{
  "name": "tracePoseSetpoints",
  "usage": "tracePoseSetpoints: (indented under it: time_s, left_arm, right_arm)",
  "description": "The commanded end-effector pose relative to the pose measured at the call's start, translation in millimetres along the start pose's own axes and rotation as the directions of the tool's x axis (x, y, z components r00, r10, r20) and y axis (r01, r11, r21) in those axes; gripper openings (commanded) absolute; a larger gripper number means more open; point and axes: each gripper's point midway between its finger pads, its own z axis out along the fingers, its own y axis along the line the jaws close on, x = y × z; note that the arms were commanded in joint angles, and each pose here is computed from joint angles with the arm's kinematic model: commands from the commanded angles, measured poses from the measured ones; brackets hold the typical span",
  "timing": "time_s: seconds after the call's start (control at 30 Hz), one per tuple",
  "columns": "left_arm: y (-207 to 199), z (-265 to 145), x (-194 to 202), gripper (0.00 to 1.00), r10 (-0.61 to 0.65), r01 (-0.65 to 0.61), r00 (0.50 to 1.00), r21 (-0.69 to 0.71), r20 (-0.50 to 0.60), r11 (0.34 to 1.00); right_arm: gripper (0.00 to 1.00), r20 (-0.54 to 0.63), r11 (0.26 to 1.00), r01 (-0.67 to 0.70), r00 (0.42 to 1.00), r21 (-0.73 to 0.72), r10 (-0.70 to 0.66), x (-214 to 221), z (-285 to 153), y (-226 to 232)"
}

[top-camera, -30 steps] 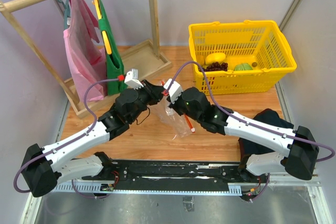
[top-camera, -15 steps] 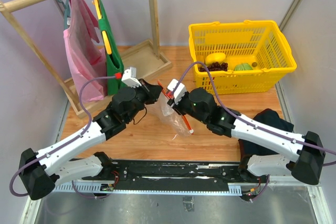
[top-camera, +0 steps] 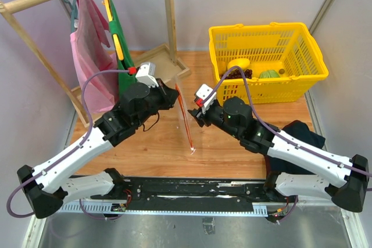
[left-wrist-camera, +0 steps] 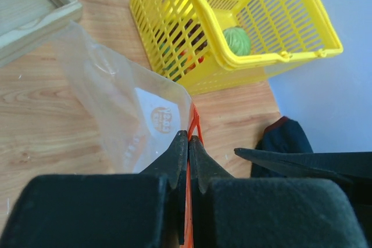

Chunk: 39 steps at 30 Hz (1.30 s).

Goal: Place the food in the zip-top bag and seal the zipper
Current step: Open the zipper of the food storage bag.

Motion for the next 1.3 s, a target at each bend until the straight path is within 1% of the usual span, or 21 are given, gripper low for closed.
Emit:
tracePoseSetpoints:
  time_s: [0.0, 0.2, 0.53, 0.67, 0.83, 1.03, 1.27]
  left_arm:
    - [-1, -1, 13, 0.00, 0.029, -0.029, 0.996, -0.008, -0.081, 1.000]
    - [-1, 3, 18, 0.00, 0.028, -0.031, 0.993, -0.030, -0.117, 0.999]
    - [-3, 5, 20, 0.00, 0.029, -0.032, 0.991, -0.028, -0.130, 0.999]
    - [-2, 6, 21, 0.00, 0.031, -0.036, 0.990, -0.033, -0.137, 0.999]
    - [1, 4, 20, 0.00, 0.036, -0.044, 0.990, -0.050, -0.137, 0.998]
    - [10, 2, 19, 0.00, 0.054, -0.068, 0.988, -0.095, -0.142, 0.993]
    - [14, -1, 19, 0.00, 0.061, -0.080, 0.986, -0.116, -0.155, 0.990]
  right_arm:
    - [0.52, 0.011, 0.998, -0.047, 0.999, -0.036, 0.047, -5, 1, 13]
    - [0.62, 0.014, 0.993, -0.109, 0.994, -0.044, 0.109, -6, 3, 17]
    - [0.64, -0.056, 0.992, -0.123, 0.991, -0.006, 0.122, 16, 18, 18]
    - [0.64, -0.091, 0.992, -0.129, 0.988, -0.004, 0.128, 25, 23, 21]
    - [0.62, -0.154, 0.992, -0.094, 0.982, 0.085, 0.107, 41, 25, 7]
    - [0.58, -0.177, 0.990, -0.063, 0.981, 0.125, 0.085, 49, 25, 0]
    - [0.55, -0.206, 0.991, -0.038, 0.976, 0.131, 0.065, 64, 31, 2]
